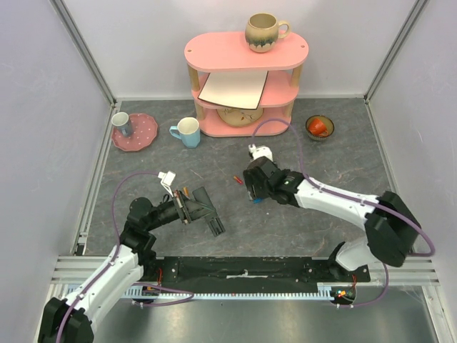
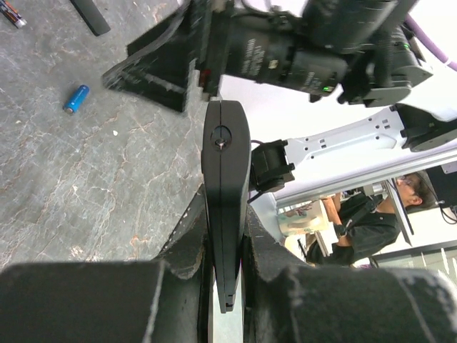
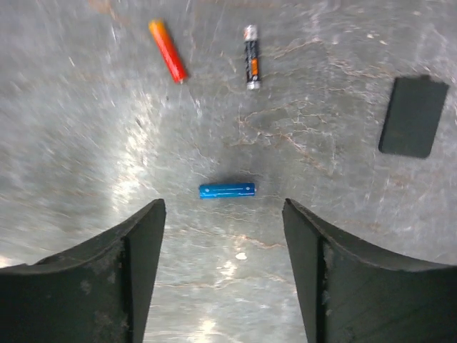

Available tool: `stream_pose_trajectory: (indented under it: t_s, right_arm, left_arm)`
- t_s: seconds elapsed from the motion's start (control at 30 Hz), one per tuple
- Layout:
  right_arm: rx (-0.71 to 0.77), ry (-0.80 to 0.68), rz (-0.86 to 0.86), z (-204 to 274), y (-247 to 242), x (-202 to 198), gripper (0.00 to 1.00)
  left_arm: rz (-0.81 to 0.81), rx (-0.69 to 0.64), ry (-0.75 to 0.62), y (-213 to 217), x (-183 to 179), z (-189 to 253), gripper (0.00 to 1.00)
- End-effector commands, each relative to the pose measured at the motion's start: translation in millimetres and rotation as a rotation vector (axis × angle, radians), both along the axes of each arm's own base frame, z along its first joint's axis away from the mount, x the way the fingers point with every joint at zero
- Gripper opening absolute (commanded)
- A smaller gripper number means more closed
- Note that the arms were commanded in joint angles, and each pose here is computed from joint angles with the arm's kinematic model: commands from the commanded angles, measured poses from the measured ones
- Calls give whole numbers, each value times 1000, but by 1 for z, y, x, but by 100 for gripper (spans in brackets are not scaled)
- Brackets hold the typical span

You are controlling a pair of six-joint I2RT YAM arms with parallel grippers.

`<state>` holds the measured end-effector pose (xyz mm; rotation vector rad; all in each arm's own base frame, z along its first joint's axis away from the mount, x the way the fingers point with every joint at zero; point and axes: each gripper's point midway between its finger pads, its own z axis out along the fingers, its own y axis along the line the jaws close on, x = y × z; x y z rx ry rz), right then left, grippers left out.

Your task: Load the batteries into the remote control

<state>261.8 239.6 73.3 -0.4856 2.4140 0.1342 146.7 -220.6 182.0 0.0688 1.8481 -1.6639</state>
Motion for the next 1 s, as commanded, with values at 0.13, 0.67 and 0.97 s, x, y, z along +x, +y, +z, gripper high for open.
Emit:
stream_pose_trajectory:
  t_s: [0.13,0.67,0.97]
  right_arm:
    - [348,52,-514,11,0,-1,61]
    - [404,186,-775,-43,-15,1,40]
    - [414,200,-808,-49,-17,14,40]
  left_arm:
    - [114,1,-40,9,15,6,2]
    - [217,0,-9,20,23,0,2]
    - [234,-7,-10,21,24,2,2]
